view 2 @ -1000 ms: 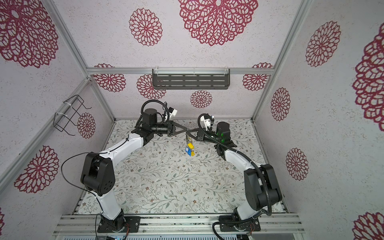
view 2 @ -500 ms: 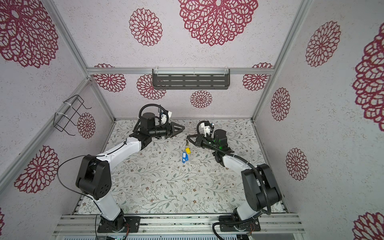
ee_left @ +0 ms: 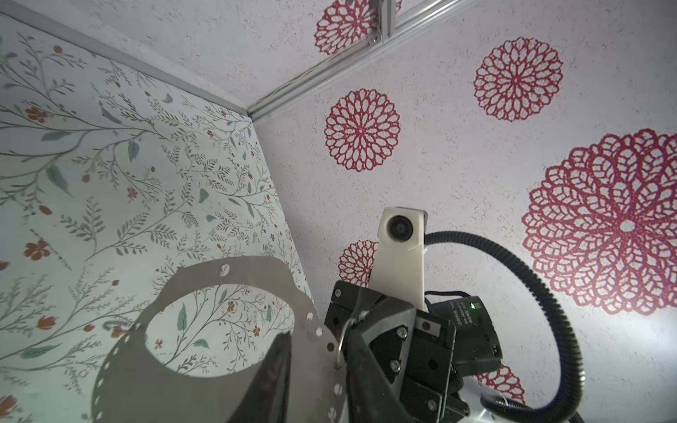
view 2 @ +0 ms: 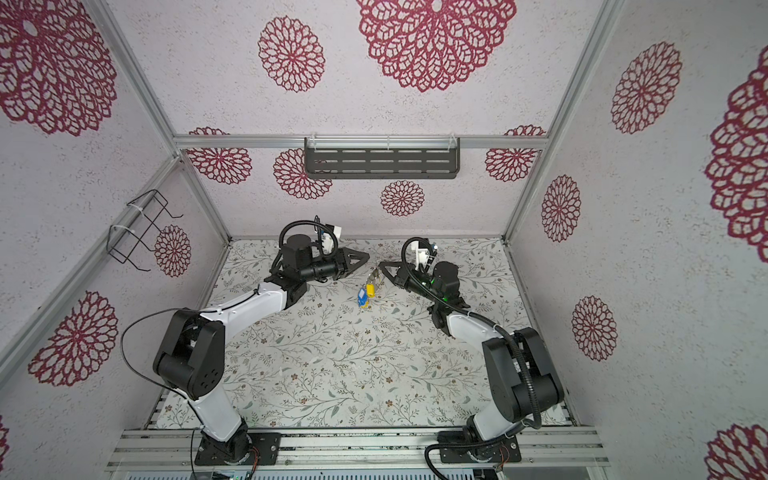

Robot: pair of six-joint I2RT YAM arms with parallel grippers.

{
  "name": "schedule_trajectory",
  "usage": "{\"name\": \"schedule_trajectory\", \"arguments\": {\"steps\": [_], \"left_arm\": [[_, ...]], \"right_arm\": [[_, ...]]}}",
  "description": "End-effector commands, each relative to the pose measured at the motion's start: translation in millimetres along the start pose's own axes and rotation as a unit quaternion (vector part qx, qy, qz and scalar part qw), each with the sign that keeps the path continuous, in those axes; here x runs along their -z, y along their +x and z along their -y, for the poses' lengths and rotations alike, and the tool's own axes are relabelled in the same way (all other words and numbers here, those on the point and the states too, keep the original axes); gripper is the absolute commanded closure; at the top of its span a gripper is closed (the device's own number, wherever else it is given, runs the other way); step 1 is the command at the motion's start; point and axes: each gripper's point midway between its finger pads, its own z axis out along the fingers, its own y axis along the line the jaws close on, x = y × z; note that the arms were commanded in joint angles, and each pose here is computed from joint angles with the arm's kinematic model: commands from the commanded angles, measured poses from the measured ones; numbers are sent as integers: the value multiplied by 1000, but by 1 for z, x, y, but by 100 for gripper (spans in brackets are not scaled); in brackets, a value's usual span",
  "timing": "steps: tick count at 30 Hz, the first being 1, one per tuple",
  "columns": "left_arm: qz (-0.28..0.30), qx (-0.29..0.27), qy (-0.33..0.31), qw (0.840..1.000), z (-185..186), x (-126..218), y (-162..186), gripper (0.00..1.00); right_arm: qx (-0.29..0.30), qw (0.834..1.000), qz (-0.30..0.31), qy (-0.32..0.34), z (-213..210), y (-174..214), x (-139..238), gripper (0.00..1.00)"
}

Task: Remove the keys from the keyring

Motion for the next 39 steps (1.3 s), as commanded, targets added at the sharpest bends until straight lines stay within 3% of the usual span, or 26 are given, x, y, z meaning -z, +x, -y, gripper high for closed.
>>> {"name": "schedule_trajectory", "arguments": {"steps": [1,7,16,22,30,34,39], "left_arm": [[-2,-11,65,998,22,-5,1,71],[-4,-1,103,995,29,-7,3,79],[-3,0,104,995,31,-8,4,75],[-8,1,103,995,30,-11,6,85],[-13,2,103,995,30,-15,8,87],[-16,1,106,994,32,-16,9,100],[-22,-7,95,995,31,-15,12,100]], "right_arm": [[31,997,28,-72,-42,-19,5,100],[31,996,27,-84,-46,-21,4,100],[22,996,25,-86,-44,-21,2,100],[19,994,20,-101,-50,-22,1,100],[16,994,6,-109,-51,-17,-1,100],[12,994,4,-111,-51,-15,-1,100],[9,995,-3,-96,-45,-13,-2,100]]}}
